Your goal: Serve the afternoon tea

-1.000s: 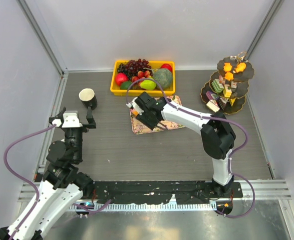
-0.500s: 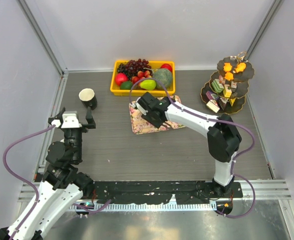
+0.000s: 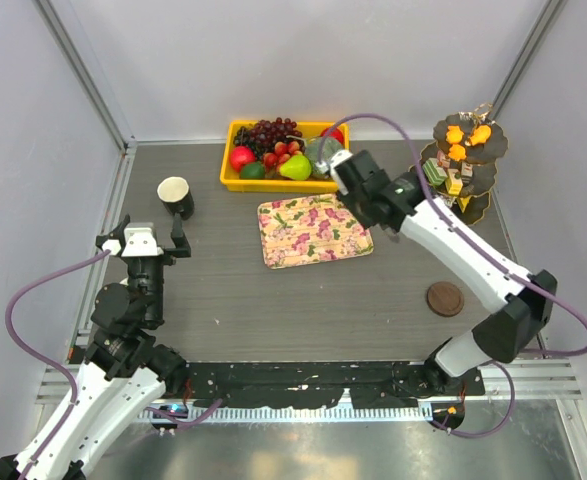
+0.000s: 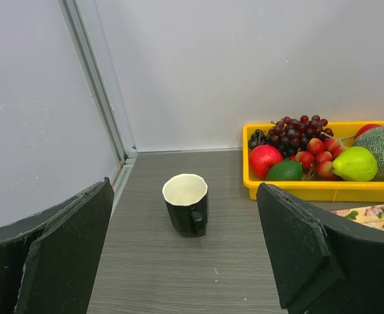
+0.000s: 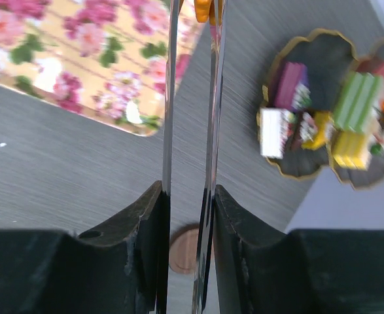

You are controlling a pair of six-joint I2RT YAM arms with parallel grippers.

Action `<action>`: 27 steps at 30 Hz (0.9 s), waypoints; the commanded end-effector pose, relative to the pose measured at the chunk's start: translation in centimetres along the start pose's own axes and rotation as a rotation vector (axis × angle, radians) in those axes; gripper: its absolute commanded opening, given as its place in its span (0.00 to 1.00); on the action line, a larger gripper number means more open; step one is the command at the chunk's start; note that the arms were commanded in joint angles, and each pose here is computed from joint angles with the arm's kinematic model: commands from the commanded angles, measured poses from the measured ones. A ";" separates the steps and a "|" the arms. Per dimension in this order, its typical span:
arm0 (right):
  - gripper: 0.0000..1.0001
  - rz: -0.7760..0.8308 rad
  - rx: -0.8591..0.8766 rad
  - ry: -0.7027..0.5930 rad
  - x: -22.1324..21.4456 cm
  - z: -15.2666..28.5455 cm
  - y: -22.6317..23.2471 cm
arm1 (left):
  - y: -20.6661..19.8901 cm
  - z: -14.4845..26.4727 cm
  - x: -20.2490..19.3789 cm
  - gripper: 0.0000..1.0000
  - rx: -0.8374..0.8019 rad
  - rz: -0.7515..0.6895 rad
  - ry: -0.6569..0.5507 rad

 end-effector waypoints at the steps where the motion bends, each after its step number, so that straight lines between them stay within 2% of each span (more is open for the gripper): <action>1: 0.37 -0.161 -0.151 -0.087 0.2 5.3 -5.8 | 0.5 0.0 1.0 0.99 0.025 0.022 -0.037; 7: 0.36 -0.317 -0.326 -0.120 -1.0 9.8 -11.5 | 0.4 -0.1 0.9 0.99 0.020 0.025 -0.036; 11: 0.36 -0.414 -0.413 -0.103 -2.0 11.0 -14.2 | 0.3 -0.1 0.9 0.99 0.016 0.026 -0.035; 16: 0.35 -0.510 -0.442 -0.071 -3.2 10.9 -15.8 | 0.3 -0.1 0.9 0.99 0.016 0.024 -0.033; 27: 0.35 -0.583 -0.459 0.016 -4.6 9.2 -17.5 | 0.3 -0.1 0.9 0.99 0.011 0.030 -0.035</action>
Point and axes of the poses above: each gripper's point midway between its finger pads, its own z axis back along the fingers, its own y axis along the line the jaws close on, x = y × z, the point moved 7 cm from there along z, back along the fingers, and after that the axes turned 9 degrees about -z, right-handed, at the moved point
